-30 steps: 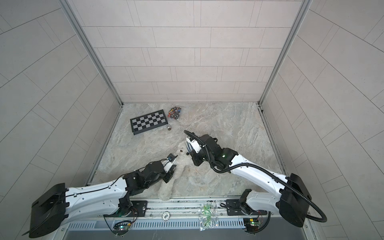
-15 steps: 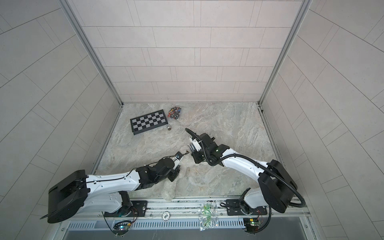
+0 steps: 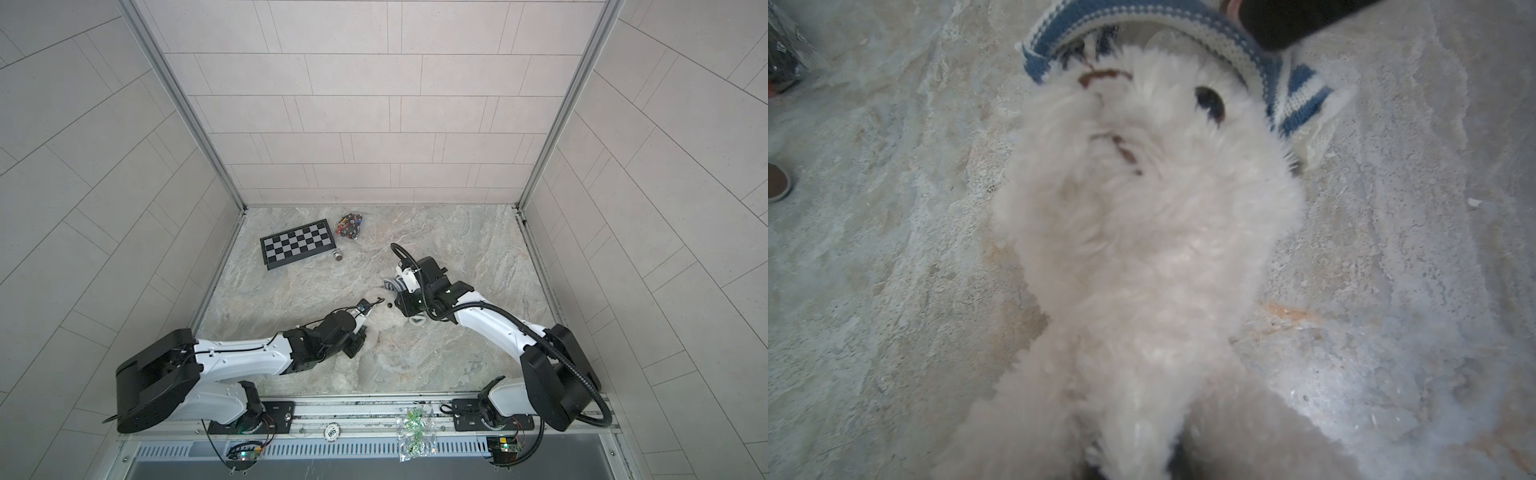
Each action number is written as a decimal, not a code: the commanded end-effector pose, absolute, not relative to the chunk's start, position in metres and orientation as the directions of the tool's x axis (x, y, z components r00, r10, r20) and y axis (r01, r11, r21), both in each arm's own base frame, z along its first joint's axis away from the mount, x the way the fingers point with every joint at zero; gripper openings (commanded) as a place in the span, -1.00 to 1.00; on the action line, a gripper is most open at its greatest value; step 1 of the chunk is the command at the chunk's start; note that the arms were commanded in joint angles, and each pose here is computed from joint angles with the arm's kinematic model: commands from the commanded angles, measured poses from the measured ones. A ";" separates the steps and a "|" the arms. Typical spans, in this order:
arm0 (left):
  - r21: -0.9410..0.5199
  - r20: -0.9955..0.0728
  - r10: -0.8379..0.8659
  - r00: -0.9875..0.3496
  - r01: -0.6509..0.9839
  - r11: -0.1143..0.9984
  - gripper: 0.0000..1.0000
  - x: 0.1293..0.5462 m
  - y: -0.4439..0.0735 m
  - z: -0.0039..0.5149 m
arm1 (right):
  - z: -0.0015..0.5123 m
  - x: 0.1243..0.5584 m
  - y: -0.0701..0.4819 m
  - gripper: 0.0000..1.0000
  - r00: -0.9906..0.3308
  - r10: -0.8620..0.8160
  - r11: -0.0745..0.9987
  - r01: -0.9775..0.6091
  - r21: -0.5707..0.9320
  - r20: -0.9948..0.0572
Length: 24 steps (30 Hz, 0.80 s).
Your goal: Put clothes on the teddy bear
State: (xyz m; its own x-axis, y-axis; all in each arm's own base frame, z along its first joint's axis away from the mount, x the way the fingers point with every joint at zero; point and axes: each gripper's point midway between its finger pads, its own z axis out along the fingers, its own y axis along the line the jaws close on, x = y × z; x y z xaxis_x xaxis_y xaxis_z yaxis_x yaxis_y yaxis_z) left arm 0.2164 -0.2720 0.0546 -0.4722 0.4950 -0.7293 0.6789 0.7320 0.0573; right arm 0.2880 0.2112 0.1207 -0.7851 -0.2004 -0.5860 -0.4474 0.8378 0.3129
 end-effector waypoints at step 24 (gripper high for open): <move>0.051 -0.653 0.556 -0.515 0.702 0.710 -1.00 0.204 -0.260 0.026 | 0.038 0.378 0.148 -0.55 -0.935 -0.102 0.932 -0.209 0.296 -0.338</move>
